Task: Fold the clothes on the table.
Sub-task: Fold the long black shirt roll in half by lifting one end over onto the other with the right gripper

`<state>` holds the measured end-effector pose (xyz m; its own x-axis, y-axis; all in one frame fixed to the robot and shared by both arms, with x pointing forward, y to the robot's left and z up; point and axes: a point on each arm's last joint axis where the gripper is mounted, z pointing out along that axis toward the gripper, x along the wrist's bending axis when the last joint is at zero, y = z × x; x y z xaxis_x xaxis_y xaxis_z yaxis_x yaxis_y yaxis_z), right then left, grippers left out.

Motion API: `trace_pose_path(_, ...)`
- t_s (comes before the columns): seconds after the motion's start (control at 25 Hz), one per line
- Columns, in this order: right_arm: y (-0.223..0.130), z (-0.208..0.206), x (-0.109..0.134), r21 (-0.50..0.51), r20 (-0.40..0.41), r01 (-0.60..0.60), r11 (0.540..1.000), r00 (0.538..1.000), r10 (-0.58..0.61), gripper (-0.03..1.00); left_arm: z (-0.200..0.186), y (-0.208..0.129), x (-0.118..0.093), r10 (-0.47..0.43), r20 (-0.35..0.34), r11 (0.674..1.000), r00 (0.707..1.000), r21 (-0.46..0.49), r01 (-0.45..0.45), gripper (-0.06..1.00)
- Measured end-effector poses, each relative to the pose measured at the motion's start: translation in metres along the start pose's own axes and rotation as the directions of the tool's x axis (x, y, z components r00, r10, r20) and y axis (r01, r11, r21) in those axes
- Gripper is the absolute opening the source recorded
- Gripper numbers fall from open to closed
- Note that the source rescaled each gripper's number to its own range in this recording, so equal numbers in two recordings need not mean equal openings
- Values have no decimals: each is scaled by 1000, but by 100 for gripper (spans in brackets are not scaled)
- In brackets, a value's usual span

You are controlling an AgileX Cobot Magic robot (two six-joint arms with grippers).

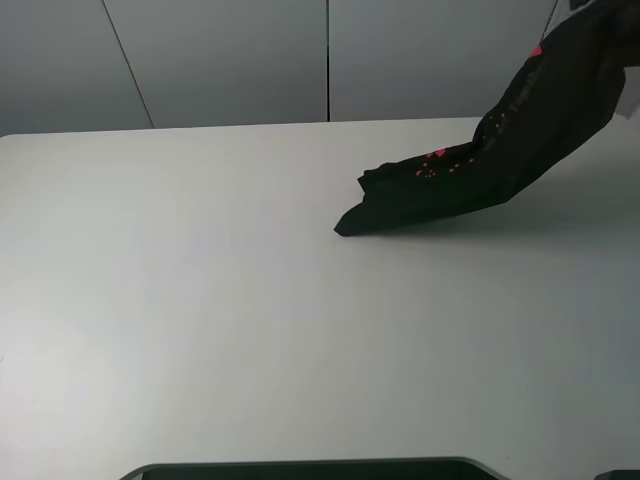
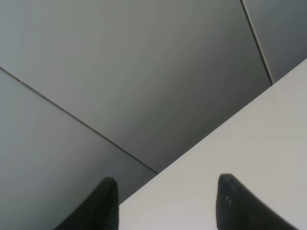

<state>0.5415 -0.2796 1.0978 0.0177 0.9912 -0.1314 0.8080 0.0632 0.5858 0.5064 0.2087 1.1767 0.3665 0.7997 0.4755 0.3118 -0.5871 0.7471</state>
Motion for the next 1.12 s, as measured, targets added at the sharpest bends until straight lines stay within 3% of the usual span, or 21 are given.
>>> trace_pose_path(0.12, -1, 0, 4, 11, -40, -3, 1000, 999, 4, 3, 0, 0, 0, 0, 0, 1000, 1000, 0, 0, 72)
trace_pose_path(0.36, 1, 2, 26, 16, -274, -17, 1000, 961, 20, 3, 0, 0, 0, -7, 5, 1000, 1000, 0, 7, 72)
trace_pose_path(0.52, 0, 27, 42, 88, -382, -30, 996, 922, 61, 3, 0, 0, -2, -29, 20, 1000, 999, 2, 29, 72)
trace_pose_path(0.92, -22, 112, 111, 236, -453, 45, 971, 889, 69, 3, -1, -2, -3, -44, 36, 999, 998, 27, 43, 72)
trace_pose_path(1.12, -39, 145, 128, 316, -449, 56, 947, 888, 97, 3, -1, -3, -3, -38, 37, 999, 999, 36, 36, 72)
